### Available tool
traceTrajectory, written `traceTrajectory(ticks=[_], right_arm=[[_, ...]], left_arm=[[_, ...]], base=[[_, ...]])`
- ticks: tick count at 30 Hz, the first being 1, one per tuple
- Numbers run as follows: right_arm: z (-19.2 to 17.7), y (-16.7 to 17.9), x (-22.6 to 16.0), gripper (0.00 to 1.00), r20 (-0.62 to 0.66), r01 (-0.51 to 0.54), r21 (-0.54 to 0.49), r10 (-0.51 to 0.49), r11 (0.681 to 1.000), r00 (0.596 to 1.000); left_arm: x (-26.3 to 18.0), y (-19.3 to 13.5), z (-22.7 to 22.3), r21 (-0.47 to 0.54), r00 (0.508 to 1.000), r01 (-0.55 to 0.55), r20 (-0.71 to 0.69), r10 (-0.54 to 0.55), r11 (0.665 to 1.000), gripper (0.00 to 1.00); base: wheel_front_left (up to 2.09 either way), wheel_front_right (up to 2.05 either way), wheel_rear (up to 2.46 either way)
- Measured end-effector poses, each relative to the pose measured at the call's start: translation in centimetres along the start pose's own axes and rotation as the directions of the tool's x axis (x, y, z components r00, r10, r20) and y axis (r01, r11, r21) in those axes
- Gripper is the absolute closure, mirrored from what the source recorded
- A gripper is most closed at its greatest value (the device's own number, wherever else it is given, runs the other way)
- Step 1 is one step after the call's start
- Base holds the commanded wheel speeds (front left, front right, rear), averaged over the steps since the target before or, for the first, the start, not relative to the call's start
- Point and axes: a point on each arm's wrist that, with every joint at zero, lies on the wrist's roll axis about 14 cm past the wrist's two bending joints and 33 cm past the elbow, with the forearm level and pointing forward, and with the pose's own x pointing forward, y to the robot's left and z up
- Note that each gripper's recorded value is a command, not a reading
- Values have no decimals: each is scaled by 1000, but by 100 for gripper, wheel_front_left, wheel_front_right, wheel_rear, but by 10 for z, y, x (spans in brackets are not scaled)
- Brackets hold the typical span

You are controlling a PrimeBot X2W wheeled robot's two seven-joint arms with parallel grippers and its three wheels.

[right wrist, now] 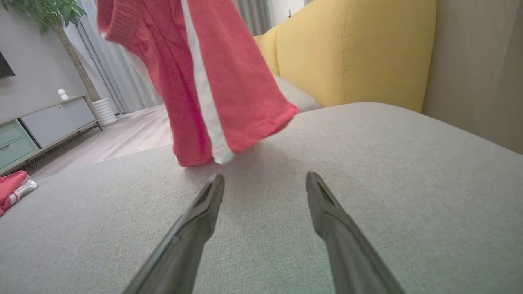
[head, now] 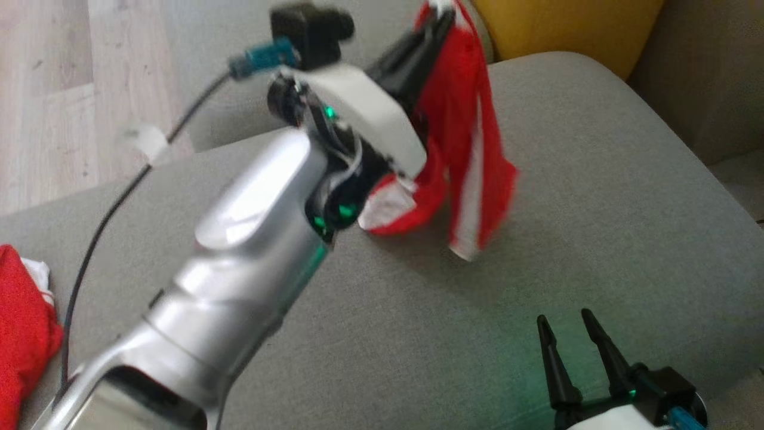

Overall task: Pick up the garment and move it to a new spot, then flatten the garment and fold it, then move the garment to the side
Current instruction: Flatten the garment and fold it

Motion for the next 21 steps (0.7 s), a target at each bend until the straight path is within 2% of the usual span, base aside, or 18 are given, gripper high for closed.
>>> traceTrajectory(ticks=[2, 4, 8, 10, 13, 14, 18, 21], right_arm=[[1, 0, -1, 0, 3, 0, 0, 0, 1000, 1000], [0, 0, 0, 0, 3, -4, 0, 4, 1000, 1000], [0, 6, 7, 0, -2, -30, 6, 30, 1000, 1000], [-5, 13, 11, 0, -19, -55, 10, 55, 998, 998], [-18, 28, 15, 0, -67, -102, 24, 103, 995, 992], [-18, 28, 15, 0, -67, -102, 24, 103, 995, 992], [-40, 46, 24, 0, -145, -154, 58, 161, 986, 976], [-49, 57, 42, 0, -178, -188, 78, 199, 979, 964]], left_arm=[[1, 5, 13, -19, 999, -28, 30, 28, 999, 100], [-3, 15, 8, -33, 997, -69, 15, 70, 997, 100], [-29, 53, -34, -82, 978, -200, -75, 194, 976, 100], [-53, 75, -71, -103, 951, -283, -156, 265, 954, 100], [-99, 113, -114, -103, 892, -421, -228, 390, 901, 100], [-99, 113, -114, -103, 892, -421, -228, 390, 901, 100], [-139, 151, -125, -76, 835, -530, -219, 505, 844, 100], [-151, 168, -124, -60, 814, -565, -203, 544, 823, 100]], base=[[0, 0, 0], [0, 0, 0], [0, 0, 0], [0, 0, 0], [0, 0, 0], [0, 0, 0], [0, 0, 0], [0, 0, 0]])
